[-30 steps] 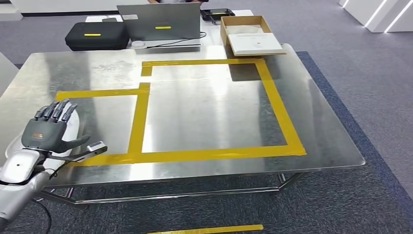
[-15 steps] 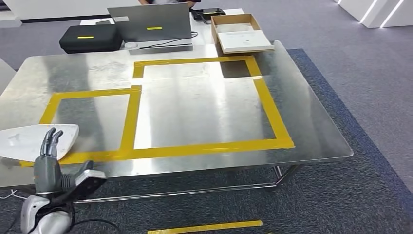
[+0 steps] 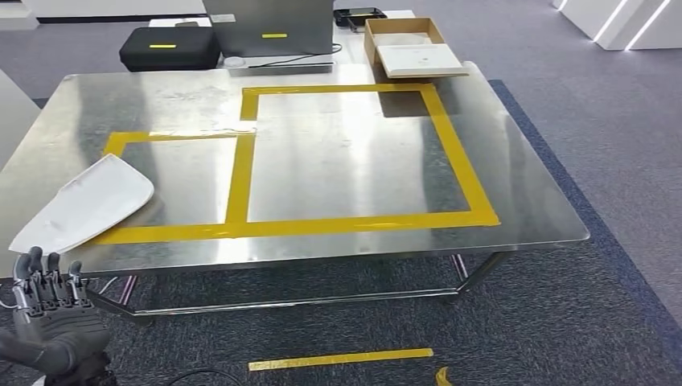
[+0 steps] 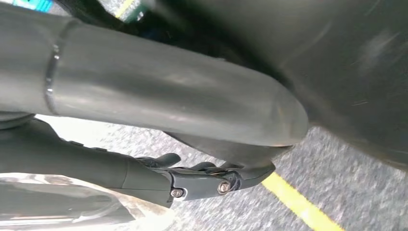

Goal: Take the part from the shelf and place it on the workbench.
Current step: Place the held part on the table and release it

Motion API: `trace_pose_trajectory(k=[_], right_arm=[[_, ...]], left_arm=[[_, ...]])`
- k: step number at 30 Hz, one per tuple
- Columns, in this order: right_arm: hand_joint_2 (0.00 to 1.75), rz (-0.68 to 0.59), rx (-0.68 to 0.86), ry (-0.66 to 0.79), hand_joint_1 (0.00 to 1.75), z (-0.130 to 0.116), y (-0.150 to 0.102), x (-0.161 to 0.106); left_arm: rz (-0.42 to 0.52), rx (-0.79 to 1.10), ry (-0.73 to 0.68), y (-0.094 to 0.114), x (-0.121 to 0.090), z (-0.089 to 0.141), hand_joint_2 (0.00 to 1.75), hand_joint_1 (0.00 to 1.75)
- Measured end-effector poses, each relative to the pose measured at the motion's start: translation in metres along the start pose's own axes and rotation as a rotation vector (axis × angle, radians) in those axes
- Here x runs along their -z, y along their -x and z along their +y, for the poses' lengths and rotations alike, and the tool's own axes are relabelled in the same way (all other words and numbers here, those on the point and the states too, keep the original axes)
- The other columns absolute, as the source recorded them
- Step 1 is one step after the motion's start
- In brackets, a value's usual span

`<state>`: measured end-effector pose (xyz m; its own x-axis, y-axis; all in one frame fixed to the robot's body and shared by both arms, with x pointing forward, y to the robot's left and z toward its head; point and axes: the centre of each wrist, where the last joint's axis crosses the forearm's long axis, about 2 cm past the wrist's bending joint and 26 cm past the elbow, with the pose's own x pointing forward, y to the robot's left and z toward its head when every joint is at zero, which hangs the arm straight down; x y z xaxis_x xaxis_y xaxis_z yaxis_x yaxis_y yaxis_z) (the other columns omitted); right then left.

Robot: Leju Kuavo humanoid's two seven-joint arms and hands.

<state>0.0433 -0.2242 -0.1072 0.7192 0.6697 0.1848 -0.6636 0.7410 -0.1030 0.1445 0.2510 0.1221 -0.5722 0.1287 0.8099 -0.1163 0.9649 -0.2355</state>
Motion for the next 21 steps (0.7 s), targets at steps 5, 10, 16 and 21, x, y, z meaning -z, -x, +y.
trace_pose_trajectory(k=[5, 10, 16, 21], right_arm=[[0.0, -0.024, -0.001, 0.01, 0.0, -0.003, -0.004, 0.0], [0.0, -0.024, -0.005, 0.007, 0.0, -0.001, -0.003, 0.0], [0.0, -0.036, -0.025, 0.005, 0.0, 0.005, -0.005, -0.001], [0.0, -0.023, -0.038, -0.024, 0.0, 0.01, -0.002, -0.001]], left_arm=[[-0.022, -0.003, -0.014, -0.003, 0.002, 0.0, 0.0, 0.0], [-0.019, 0.009, -0.023, -0.004, -0.001, 0.002, 0.0, 0.0], [-0.003, 0.059, -0.027, -0.005, -0.005, 0.004, 0.0, 0.0], [-0.002, 0.067, -0.034, -0.005, -0.009, 0.006, 0.0, 0.0]])
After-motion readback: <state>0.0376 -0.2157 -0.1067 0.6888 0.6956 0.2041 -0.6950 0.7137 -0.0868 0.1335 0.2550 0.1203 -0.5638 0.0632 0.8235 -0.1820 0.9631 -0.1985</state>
